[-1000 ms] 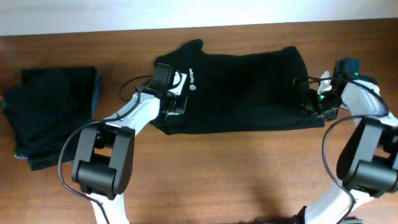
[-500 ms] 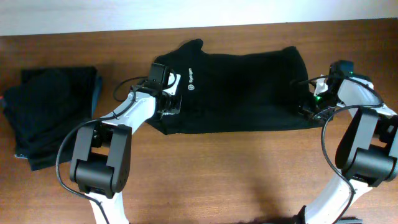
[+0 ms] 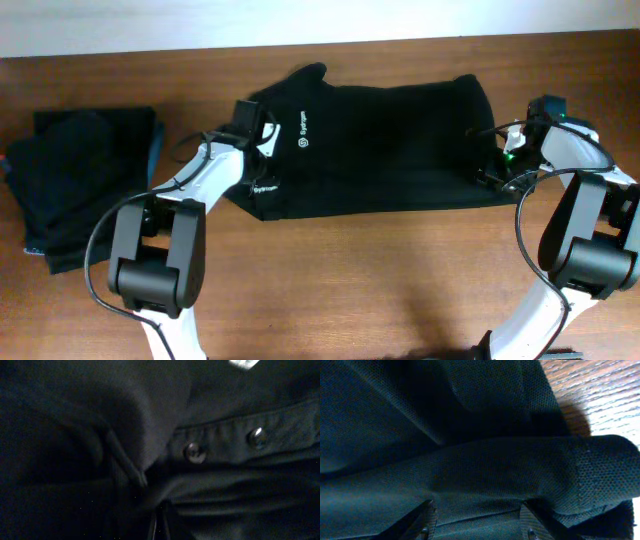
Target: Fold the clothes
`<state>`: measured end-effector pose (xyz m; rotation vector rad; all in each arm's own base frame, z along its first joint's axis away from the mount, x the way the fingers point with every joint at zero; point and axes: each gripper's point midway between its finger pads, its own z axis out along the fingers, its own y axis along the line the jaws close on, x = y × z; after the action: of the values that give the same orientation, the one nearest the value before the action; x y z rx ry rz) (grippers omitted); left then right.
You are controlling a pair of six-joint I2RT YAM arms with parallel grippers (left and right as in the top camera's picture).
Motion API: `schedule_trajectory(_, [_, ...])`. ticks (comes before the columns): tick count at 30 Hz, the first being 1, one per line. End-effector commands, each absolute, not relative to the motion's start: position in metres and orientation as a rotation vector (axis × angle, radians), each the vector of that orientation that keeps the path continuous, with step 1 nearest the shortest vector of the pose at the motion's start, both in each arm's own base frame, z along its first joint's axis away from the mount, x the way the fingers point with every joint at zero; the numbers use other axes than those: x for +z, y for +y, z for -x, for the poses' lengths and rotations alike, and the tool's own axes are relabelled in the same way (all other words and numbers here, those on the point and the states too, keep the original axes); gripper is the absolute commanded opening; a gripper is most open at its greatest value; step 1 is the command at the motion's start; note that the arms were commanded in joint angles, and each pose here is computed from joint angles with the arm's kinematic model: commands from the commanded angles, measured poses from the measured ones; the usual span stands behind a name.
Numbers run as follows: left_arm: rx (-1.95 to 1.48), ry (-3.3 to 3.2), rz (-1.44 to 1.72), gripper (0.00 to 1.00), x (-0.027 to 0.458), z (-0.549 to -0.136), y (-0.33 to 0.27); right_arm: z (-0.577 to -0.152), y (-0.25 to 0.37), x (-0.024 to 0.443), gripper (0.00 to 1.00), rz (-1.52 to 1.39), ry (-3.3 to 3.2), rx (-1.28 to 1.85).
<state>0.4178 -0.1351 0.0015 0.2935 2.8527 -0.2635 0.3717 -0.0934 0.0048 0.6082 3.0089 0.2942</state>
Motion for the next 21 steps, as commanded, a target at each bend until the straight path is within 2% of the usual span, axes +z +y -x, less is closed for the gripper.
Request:
schedule_trajectory(1, [-0.114, 3.014, -0.172, 0.07, -0.029, -0.391, -0.097, -0.341, -0.115, -0.047, 0.59, -0.68, 3.144, 0.14])
schedule_trajectory(11, [-0.101, 3.091, -0.057, 0.07, -0.031, -0.375, -0.088, -0.337, -0.114, -0.046, 0.59, -0.683, 3.158, 0.145])
schedule_trajectory(16, [-0.123, 3.003, -0.066, 0.07, -0.021, -0.4, -0.093, -0.34, -0.11, -0.041, 0.59, -0.68, 3.149, 0.18])
schedule_trajectory(21, [-0.147, 2.875, -0.111, 0.11, 0.033, -0.442, -0.102, -0.361, -0.117, 0.008, 0.59, -0.658, 3.076, 0.162])
